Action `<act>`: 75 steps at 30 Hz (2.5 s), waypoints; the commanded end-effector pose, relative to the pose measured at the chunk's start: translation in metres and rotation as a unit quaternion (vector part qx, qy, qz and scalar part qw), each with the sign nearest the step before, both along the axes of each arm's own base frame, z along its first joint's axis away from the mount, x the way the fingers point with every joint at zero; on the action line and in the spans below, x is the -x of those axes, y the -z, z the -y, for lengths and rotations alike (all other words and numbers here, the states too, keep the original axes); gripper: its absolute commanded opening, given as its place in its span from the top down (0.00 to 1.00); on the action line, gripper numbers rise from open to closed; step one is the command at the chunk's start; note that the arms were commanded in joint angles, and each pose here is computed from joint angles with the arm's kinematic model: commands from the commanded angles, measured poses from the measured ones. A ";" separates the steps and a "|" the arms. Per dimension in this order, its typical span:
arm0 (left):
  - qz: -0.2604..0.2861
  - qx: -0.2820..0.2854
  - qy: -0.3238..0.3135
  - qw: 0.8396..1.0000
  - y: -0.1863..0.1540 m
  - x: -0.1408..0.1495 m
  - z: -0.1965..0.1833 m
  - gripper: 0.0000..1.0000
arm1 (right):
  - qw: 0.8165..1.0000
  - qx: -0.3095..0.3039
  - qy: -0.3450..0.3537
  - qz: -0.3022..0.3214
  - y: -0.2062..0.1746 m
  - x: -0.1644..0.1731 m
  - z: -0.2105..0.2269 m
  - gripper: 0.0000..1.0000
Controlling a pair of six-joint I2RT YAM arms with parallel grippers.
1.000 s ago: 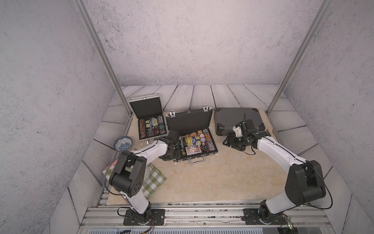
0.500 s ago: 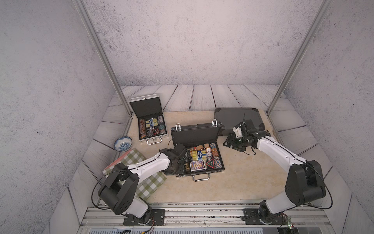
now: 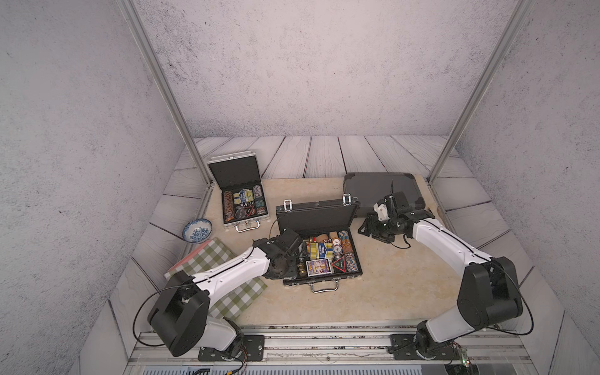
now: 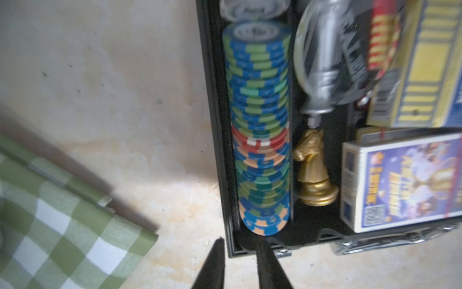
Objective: Close the poker set cases
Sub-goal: Move the poker set case to the center of the board, then close the lid of the poker set case.
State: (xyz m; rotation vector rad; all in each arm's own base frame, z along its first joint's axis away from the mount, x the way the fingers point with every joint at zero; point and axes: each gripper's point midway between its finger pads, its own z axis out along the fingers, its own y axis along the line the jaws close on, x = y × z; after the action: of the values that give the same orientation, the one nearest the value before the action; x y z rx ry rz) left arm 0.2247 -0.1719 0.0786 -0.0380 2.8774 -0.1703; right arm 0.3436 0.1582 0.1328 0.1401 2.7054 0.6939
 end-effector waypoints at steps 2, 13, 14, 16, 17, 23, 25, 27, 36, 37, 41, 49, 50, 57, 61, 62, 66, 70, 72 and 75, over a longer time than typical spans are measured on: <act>0.015 -0.009 -0.008 1.000 -0.022 -0.010 -0.015 0.67 | 1.000 -0.003 -0.007 0.018 -0.014 0.004 -0.001 0.34; 0.068 0.174 -0.096 0.978 -0.074 -0.069 -0.032 0.63 | 1.000 -0.003 -0.014 0.011 -0.010 0.010 -0.001 0.34; 0.069 0.179 -0.104 0.976 -0.076 -0.075 -0.034 0.62 | 1.000 -0.005 -0.013 0.010 -0.008 0.011 -0.001 0.34; 0.073 0.191 -0.119 0.972 -0.079 -0.089 -0.035 0.62 | 1.000 -0.009 -0.010 0.006 -0.005 0.012 -0.001 0.34; 0.076 0.198 -0.128 0.969 -0.081 -0.097 -0.037 0.61 | 1.000 -0.013 -0.008 0.004 -0.003 0.013 -0.002 0.34; 0.090 0.215 -0.191 0.954 -0.087 -0.143 -0.060 0.56 | 1.000 -0.032 0.000 -0.001 0.003 0.018 -0.006 0.34; 0.098 0.202 -0.198 0.954 -0.088 -0.157 -0.069 0.56 | 0.999 -0.038 0.001 -0.002 0.004 0.019 -0.007 0.34; 0.101 0.195 -0.213 0.952 -0.086 -0.170 -0.077 0.56 | 0.999 -0.046 0.001 -0.006 0.006 0.021 -0.011 0.34; 0.097 0.263 -0.175 0.944 -0.106 -0.226 -0.054 0.56 | 0.993 -0.097 0.067 -0.016 0.017 0.018 -0.023 0.39; 0.093 0.270 -0.169 0.943 -0.108 -0.228 -0.051 0.56 | 0.990 -0.110 0.085 -0.013 0.017 0.016 -0.024 0.40; 0.094 0.296 -0.148 0.939 -0.117 -0.231 -0.040 0.56 | 0.980 -0.149 0.132 -0.004 0.012 0.002 -0.027 0.47; 0.086 0.317 -0.081 0.941 -0.130 -0.212 -0.021 0.57 | 0.966 -0.200 0.164 0.000 -0.004 -0.028 -0.039 0.54; 0.085 0.315 -0.078 0.942 -0.130 -0.209 -0.022 0.57 | 0.965 -0.205 0.164 -0.001 -0.006 -0.031 -0.042 0.54; 0.079 0.298 -0.046 0.950 -0.133 -0.189 -0.021 0.59 | 0.958 -0.224 0.181 0.004 -0.018 -0.047 -0.046 0.55; 0.075 0.282 -0.039 0.956 -0.129 -0.179 -0.023 0.59 | 0.955 -0.229 0.188 0.005 -0.022 -0.052 -0.047 0.55; 0.074 0.277 -0.037 0.957 -0.128 -0.176 -0.024 0.59 | 0.954 -0.231 0.191 0.004 -0.021 -0.051 -0.046 0.55; 0.069 0.273 -0.032 0.959 -0.125 -0.168 -0.025 0.60 | 0.951 -0.235 0.201 0.002 -0.021 -0.044 -0.042 0.55; 0.070 0.263 -0.032 0.962 -0.121 -0.162 -0.029 0.60 | 0.952 -0.234 0.198 0.002 -0.022 -0.036 -0.040 0.54; 0.072 0.252 -0.038 0.964 -0.120 -0.161 -0.033 0.60 | 0.953 -0.233 0.195 0.001 -0.022 -0.031 -0.039 0.53; 0.077 0.235 -0.048 0.968 -0.119 -0.161 -0.039 0.60 | 0.954 -0.229 0.194 -0.004 -0.018 -0.020 -0.036 0.53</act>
State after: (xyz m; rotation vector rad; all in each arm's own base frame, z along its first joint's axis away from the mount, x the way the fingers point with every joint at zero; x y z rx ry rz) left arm 0.3950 -0.1378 0.1973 -0.2565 2.5927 -0.8592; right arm 0.3724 0.1984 0.1331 0.7834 2.4051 1.1625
